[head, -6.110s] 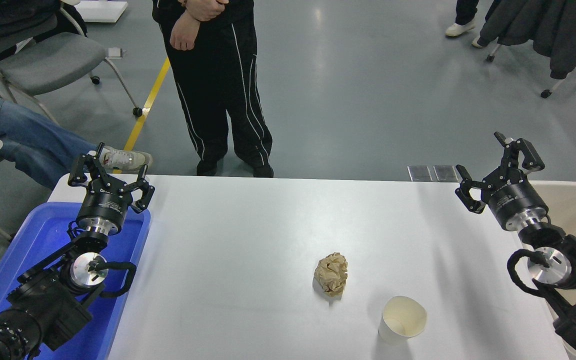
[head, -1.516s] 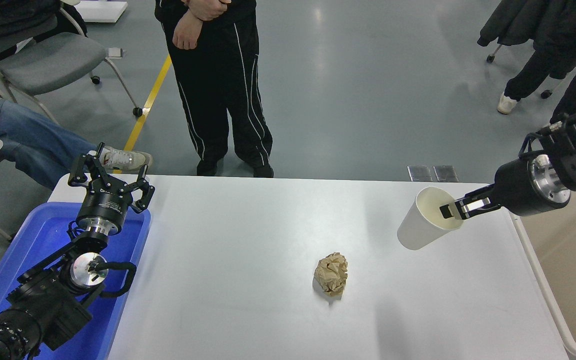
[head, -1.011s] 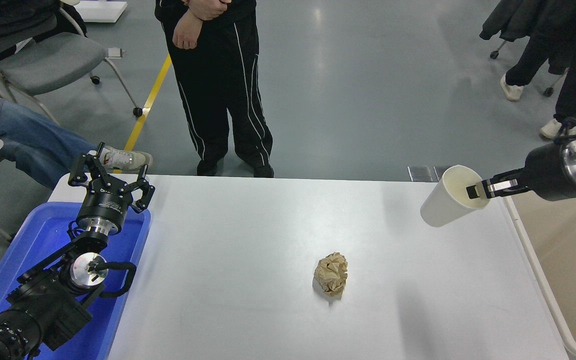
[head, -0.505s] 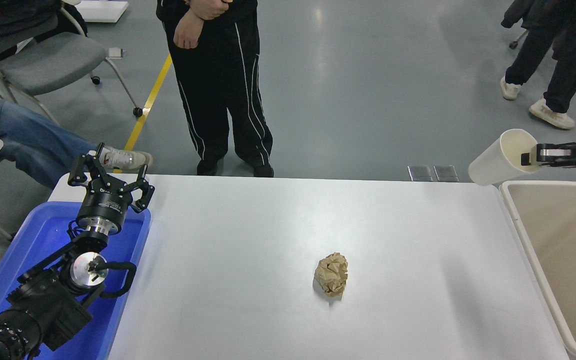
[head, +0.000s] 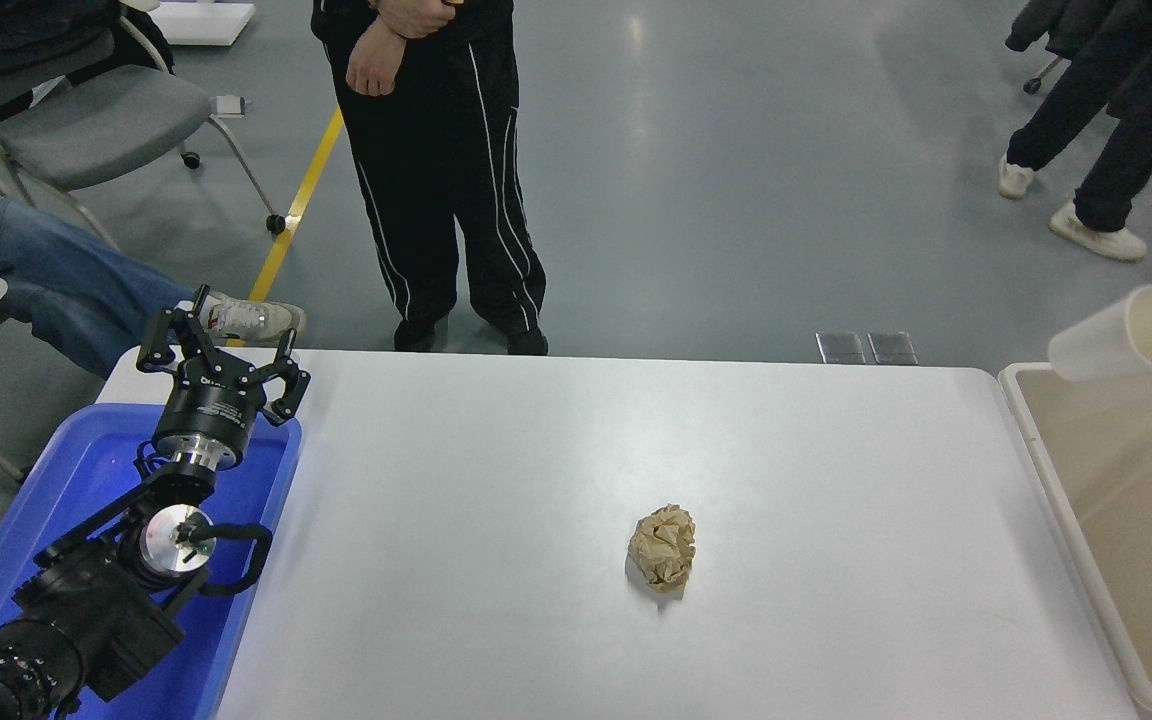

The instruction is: Dispose of the paper cup in the dustbin

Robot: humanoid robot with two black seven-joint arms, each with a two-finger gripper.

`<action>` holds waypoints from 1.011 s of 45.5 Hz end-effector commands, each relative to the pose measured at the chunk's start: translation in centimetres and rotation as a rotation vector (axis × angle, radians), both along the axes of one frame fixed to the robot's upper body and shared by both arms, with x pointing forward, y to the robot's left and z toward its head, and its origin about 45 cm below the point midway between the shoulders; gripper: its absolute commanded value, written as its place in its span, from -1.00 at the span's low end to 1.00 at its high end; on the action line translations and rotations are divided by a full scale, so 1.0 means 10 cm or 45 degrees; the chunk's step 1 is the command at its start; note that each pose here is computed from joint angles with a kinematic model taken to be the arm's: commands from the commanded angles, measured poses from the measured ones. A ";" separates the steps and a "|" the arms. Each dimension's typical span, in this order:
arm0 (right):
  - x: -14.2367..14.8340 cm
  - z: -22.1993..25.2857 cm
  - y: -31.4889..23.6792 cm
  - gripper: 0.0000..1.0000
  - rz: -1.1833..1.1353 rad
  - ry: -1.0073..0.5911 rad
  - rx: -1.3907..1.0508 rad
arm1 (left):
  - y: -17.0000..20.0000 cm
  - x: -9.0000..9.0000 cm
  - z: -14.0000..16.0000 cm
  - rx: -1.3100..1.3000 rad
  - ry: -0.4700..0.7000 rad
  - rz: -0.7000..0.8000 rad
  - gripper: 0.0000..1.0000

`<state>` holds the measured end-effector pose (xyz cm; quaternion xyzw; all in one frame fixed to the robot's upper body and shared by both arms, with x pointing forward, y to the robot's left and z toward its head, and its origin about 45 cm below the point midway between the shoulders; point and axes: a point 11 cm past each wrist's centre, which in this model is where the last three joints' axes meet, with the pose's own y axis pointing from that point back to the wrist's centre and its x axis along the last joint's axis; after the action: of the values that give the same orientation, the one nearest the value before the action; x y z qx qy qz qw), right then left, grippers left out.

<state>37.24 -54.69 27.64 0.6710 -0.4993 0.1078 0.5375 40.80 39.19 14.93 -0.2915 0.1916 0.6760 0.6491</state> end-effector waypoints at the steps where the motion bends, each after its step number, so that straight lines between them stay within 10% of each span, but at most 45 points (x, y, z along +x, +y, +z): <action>1: -0.18 -0.40 -0.40 -1.00 -0.277 -0.016 0.044 | 0.00 0.00 0.00 0.000 -0.001 0.001 1.00; 46: -0.49 -1.48 -0.52 -1.00 -0.766 -0.082 -0.190 | 0.00 0.00 0.00 0.000 0.000 0.000 1.00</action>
<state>33.07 -60.67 14.62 0.4861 -0.6700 -0.0069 0.5611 40.80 39.19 14.93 -0.2916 0.1915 0.6760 0.6491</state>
